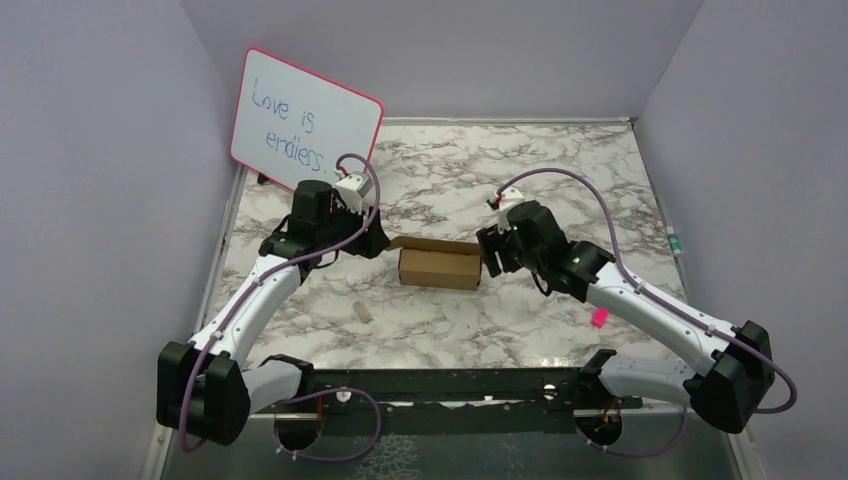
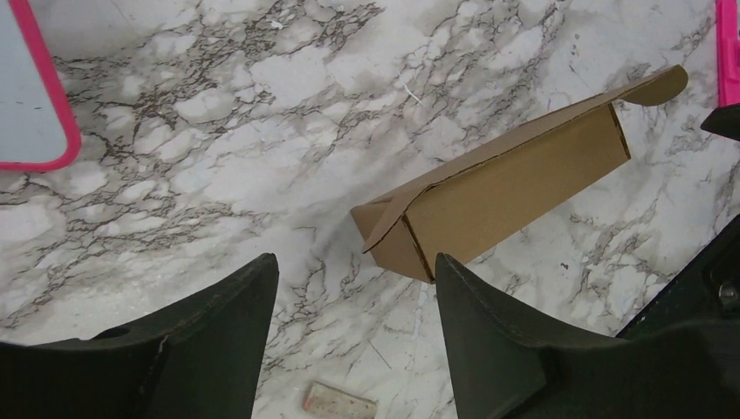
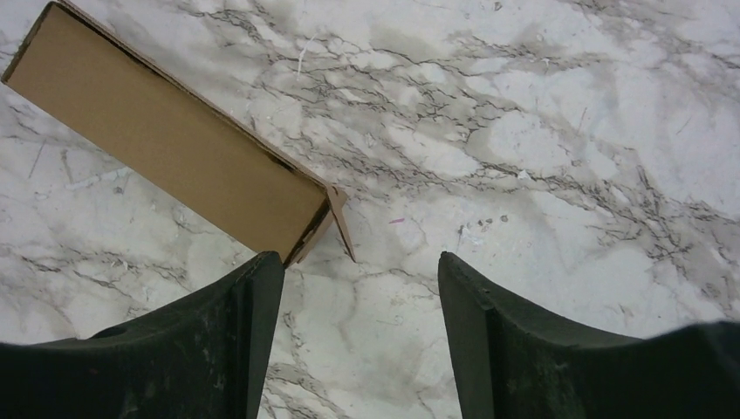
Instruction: Fold the paper box
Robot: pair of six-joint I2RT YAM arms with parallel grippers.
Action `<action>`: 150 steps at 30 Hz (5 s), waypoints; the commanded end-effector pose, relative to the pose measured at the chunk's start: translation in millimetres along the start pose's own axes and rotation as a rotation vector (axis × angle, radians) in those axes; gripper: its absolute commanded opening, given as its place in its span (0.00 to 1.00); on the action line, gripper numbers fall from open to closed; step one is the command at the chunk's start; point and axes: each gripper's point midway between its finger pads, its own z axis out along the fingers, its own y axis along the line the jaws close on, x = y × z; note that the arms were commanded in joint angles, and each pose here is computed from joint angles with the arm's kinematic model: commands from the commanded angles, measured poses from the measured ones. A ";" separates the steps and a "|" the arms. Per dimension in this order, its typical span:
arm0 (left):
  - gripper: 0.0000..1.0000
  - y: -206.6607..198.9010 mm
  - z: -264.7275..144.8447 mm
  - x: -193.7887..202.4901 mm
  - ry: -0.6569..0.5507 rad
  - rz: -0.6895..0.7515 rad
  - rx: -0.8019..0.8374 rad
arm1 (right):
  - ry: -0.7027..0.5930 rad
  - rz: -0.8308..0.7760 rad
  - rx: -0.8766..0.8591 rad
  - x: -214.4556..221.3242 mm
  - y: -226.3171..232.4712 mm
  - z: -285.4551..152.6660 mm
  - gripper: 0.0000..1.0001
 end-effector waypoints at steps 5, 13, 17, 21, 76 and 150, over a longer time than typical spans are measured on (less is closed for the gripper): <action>0.52 -21.8 15.3 -13.6 0.017 0.066 0.141 | -0.017 -0.046 -0.034 -12.0 8.2 16.4 0.55; 0.41 -29.0 24.0 -10.8 0.050 0.068 0.199 | -0.011 -0.063 -0.024 -14.0 8.4 28.1 0.41; 0.37 -33.0 28.5 -5.1 0.073 0.060 0.228 | -0.018 -0.064 -0.040 -19.0 11.7 28.9 0.33; 0.34 -36.4 30.7 -1.7 0.086 0.058 0.246 | -0.020 -0.061 -0.047 -20.7 12.9 27.9 0.18; 0.11 -60.4 36.1 25.2 -0.030 -0.328 0.008 | 0.043 0.267 -0.014 14.9 18.8 22.7 0.01; 0.51 -40.9 48.1 81.7 -0.014 -0.701 0.274 | -0.074 0.705 -0.477 64.8 21.8 37.9 0.62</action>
